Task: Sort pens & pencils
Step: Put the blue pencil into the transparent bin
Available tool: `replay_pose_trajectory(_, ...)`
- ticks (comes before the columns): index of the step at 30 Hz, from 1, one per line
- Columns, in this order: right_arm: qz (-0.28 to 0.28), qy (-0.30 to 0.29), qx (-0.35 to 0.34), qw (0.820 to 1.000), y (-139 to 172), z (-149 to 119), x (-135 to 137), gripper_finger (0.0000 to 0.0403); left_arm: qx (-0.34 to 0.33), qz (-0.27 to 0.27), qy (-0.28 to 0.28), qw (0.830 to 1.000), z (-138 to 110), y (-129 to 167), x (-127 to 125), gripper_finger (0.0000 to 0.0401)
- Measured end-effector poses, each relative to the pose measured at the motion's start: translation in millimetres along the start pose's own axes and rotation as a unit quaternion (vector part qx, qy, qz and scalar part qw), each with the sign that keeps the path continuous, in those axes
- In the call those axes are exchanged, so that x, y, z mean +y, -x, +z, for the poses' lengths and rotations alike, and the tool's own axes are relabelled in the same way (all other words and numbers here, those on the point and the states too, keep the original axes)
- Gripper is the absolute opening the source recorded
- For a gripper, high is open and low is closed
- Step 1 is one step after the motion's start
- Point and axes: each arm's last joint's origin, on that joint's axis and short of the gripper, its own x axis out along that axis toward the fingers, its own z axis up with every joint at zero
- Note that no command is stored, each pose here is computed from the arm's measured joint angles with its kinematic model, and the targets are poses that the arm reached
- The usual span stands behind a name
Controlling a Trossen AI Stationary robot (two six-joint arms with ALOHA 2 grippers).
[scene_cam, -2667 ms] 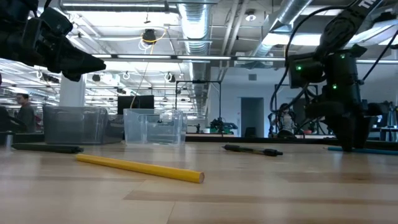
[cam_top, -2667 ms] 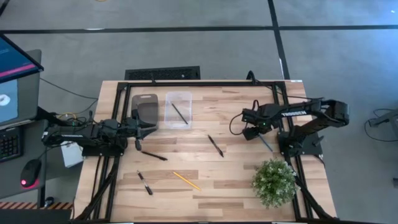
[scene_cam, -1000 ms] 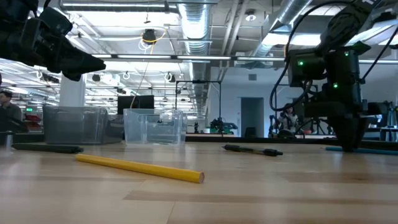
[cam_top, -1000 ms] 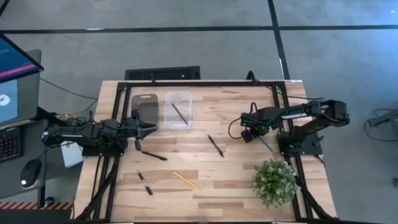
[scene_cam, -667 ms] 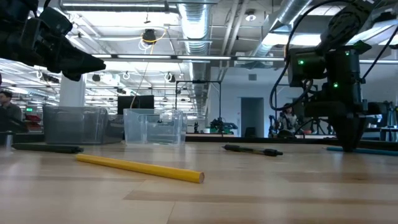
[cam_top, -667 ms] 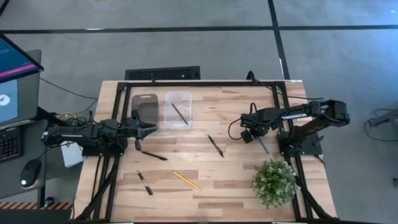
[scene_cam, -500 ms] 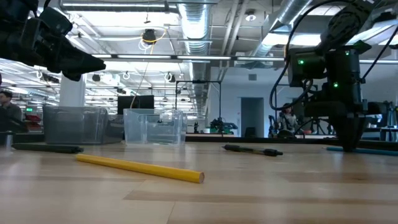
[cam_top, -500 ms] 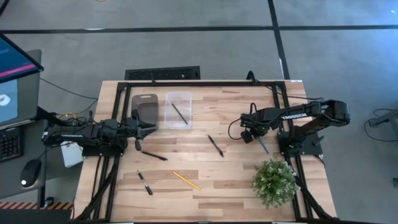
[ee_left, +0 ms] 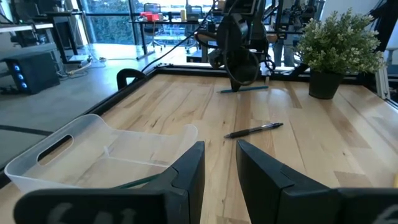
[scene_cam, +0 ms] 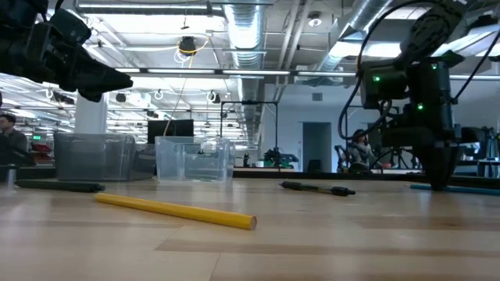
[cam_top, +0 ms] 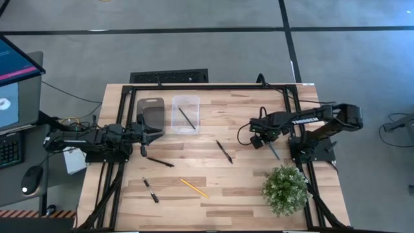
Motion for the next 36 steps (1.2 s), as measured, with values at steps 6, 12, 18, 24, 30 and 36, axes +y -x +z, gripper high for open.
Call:
replay_pose_trajectory(6,0.009,0.007,-0.006,1.000,8,6,6,0.0043,0.000,0.000,0.000,1.000,0,0,0,0.0082)
replay_pose_trajectory(12,0.036,0.002,-0.027,0.999,11,11,12,0.0043,0.000,0.000,0.000,1.000,0,0,0,0.0082)
replay_pose_trajectory(18,0.063,-0.002,-0.035,0.997,14,14,17,0.0043,0.000,0.000,0.000,1.000,0,0,0,0.0082)
replay_pose_trajectory(24,0.093,-0.001,-0.045,0.995,29,21,25,0.0043,0.000,0.000,0.000,1.000,0,0,0,0.0082)
replay_pose_trajectory(30,0.137,0.008,-0.085,0.987,57,35,41,0.0043,0.000,0.000,0.000,1.000,0,0,0,0.0082)
replay_pose_trajectory(36,0.220,0.020,-0.164,0.961,98,54,61,0.0043,0.000,0.000,0.000,1.000,0,0,0,0.0082)
